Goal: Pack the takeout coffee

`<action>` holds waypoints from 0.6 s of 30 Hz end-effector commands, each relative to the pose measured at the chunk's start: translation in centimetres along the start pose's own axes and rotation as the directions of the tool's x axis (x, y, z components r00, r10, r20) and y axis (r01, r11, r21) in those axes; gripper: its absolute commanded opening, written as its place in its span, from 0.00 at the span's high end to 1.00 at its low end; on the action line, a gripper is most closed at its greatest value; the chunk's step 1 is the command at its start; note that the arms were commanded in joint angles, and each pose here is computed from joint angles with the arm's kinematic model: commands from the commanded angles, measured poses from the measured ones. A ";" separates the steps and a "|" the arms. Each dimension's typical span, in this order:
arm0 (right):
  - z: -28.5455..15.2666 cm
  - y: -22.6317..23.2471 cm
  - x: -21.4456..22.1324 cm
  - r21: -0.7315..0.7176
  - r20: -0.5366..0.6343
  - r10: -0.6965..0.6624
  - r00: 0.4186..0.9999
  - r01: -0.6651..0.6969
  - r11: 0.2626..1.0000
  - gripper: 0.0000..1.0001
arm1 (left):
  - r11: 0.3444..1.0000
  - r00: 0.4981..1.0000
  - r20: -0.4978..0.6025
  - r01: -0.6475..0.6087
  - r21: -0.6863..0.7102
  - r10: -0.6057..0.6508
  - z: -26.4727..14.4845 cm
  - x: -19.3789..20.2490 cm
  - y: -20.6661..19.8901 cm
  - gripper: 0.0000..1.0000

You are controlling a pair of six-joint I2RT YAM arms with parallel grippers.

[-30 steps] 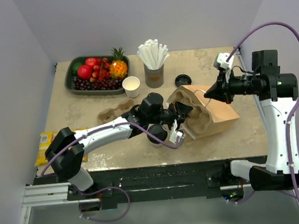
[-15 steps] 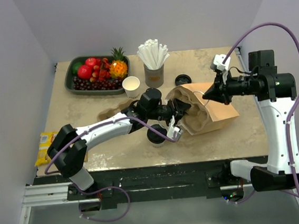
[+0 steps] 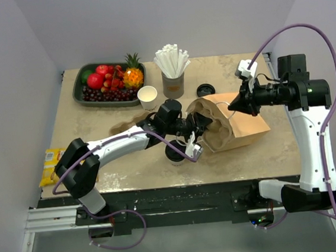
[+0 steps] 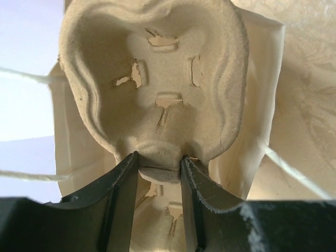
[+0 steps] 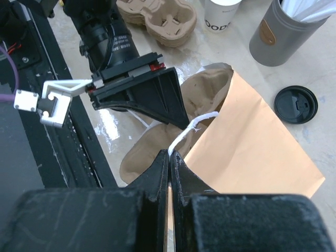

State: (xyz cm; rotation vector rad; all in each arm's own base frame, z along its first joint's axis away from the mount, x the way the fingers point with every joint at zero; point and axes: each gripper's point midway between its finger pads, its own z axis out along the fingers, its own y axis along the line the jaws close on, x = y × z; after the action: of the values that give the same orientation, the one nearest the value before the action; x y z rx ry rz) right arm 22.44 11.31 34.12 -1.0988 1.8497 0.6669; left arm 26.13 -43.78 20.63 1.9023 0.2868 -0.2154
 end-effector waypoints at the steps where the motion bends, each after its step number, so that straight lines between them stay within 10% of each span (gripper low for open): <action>1: -0.3 1.7 -0.3 -0.058 -0.006 0.070 0.998 -0.070 0.996 1.00 | 0.993 0.997 -0.009 -0.078 0.085 0.079 1.4 1.0 -2.2 1.00; 18: 0.5 2.0 1.0 -0.090 -0.026 0.106 0.994 -0.108 0.990 1.00 | 0.969 0.972 -0.132 -0.210 -0.130 0.193 2.8 0.8 3.5 1.00</action>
State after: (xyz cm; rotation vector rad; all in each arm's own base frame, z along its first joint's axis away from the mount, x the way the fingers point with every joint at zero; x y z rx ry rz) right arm 23.10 11.37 33.45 -1.0887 1.8802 0.6973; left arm 26.84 -45.36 17.94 1.9802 0.1789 -0.0381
